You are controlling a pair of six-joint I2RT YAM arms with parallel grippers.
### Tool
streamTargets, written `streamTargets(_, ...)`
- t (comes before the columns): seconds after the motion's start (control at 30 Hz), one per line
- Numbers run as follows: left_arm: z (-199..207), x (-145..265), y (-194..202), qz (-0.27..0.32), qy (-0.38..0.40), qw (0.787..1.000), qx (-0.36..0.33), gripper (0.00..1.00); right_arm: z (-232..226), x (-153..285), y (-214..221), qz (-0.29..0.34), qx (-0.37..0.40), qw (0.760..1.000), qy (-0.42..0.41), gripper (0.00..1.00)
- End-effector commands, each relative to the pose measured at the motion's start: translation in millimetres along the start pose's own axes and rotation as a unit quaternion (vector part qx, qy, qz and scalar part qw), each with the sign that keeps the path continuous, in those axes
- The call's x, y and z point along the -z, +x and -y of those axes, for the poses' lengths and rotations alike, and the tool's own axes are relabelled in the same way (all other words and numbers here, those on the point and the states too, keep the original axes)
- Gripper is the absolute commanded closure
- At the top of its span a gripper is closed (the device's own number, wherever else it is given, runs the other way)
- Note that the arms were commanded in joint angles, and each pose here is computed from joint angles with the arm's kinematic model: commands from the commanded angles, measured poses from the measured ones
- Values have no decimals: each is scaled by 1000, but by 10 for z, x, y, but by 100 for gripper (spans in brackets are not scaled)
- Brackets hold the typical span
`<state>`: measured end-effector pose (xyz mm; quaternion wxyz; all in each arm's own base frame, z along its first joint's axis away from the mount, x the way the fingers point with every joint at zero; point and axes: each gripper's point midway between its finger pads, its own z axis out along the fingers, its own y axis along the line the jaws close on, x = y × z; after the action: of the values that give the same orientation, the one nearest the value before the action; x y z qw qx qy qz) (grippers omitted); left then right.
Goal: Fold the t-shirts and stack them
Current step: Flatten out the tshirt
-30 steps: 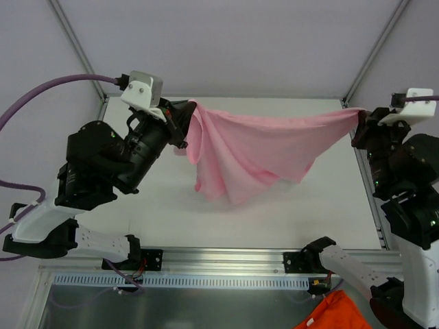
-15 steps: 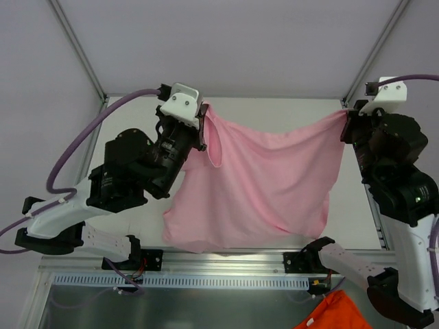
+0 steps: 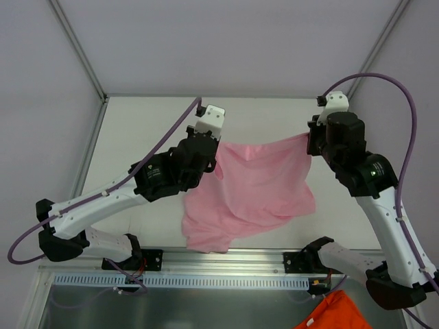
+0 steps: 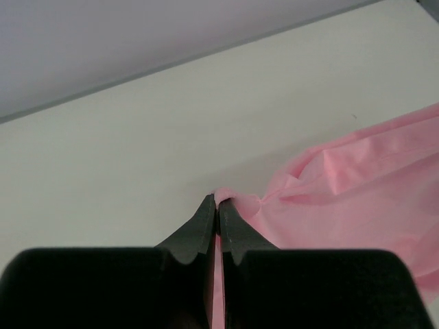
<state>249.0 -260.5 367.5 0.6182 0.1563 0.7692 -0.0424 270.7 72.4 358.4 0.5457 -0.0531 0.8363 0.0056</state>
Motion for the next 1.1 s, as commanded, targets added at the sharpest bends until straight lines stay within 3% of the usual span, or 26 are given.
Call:
streamTargets(0.0, 0, -186, 143, -21, 1, 999, 41, 100, -43, -154, 81, -15, 2, 1000, 12, 99)
streamTargets(0.2, -71, -584, 444, -59, -22, 997, 42, 100, 30, -546, 378, -41, 13, 996, 73, 99)
streamTargets(0.37, -312, -947, 583, -80, -58, 993, 64, 100, 47, -962, 282, -24, 14, 991, 129, 99)
streamTargets(0.63, -548, -1495, 759, -110, -94, 986, 87, 100, -71, -1835, 163, -47, 18, 983, 175, 99)
streamTargets(0.87, -570, -2004, 761, -124, -108, 982, 94, 100, 79, -2164, 4, -51, 9, 974, 218, 99)
streamTargets(1.07, -536, -2303, 755, -129, -114, 981, 85, 100, 355, -2160, 22, -55, 18, 961, 269, 99)
